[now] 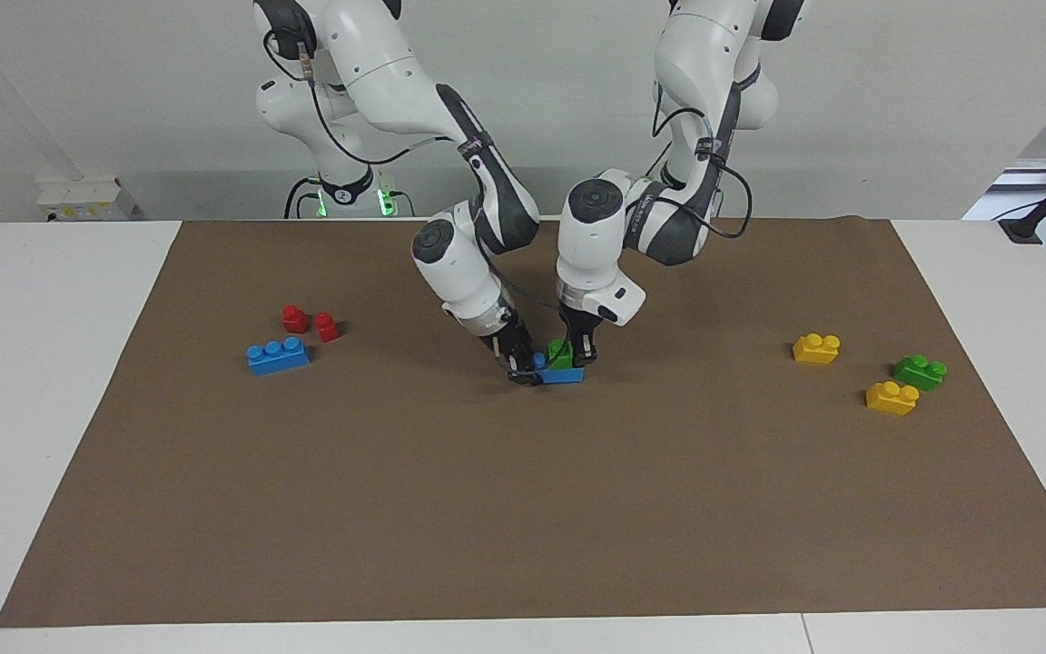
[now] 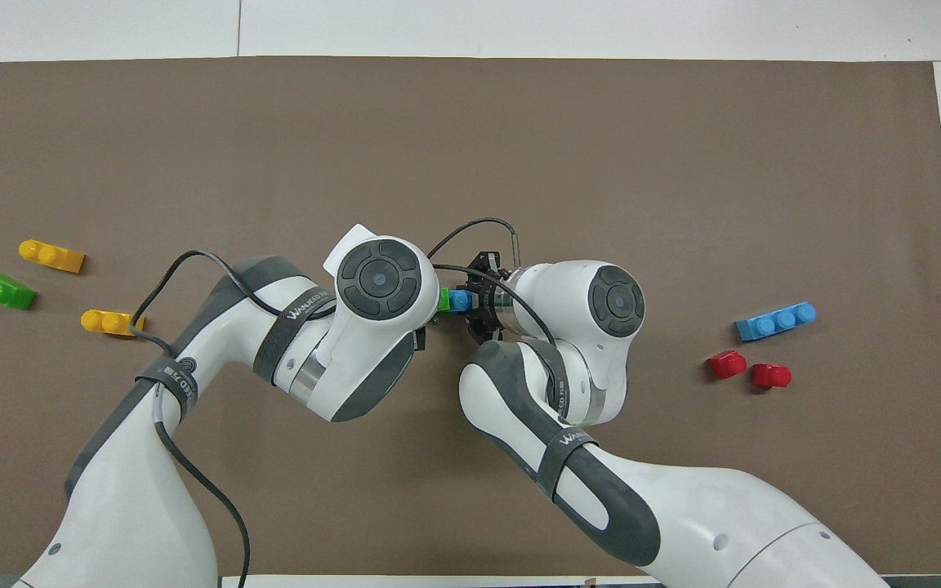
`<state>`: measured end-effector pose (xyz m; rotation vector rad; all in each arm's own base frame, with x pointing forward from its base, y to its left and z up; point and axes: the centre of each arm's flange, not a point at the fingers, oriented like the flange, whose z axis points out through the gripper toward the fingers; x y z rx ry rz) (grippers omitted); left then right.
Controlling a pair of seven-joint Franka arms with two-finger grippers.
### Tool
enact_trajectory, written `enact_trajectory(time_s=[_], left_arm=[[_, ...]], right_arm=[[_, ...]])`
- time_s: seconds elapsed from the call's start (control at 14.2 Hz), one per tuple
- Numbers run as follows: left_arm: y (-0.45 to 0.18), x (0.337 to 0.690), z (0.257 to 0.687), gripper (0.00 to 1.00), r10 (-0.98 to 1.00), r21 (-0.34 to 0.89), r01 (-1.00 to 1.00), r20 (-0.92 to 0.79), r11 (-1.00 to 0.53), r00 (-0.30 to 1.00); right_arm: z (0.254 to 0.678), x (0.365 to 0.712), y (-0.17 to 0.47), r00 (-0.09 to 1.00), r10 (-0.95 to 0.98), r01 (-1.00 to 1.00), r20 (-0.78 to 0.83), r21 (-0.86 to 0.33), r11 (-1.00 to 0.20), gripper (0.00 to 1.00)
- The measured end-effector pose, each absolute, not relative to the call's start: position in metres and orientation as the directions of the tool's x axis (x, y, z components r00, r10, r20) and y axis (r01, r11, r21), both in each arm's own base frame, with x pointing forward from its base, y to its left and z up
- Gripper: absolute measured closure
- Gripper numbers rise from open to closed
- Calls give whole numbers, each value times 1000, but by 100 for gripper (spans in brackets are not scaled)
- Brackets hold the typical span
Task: Remove green block with left arm and hold with right
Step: 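Pull green away with the left gripper while the right gripper pulls blue, then carry green outward with the left gripper while the right gripper carries blue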
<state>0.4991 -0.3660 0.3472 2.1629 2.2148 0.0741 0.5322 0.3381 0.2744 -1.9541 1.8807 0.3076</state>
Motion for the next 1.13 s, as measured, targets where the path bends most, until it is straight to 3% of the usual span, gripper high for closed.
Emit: enact_trajectory(time_s=[0.28,0.7,1.13], left_arm=[[-356,503,376,66,999,94,995,-9,45,-44],[-285,529,444,66,994,140,984,-1,110,-111],[-215,555,451,66,993,111,988,55,-111,106]], right_arm=[[281,536,341,72,-896,-988,-437,-151,-5,65],[274,532,341,69,-899,-990,-432,-138,-9,65],[274,534,338,81,-900,-989,-429,-147,-19,65]])
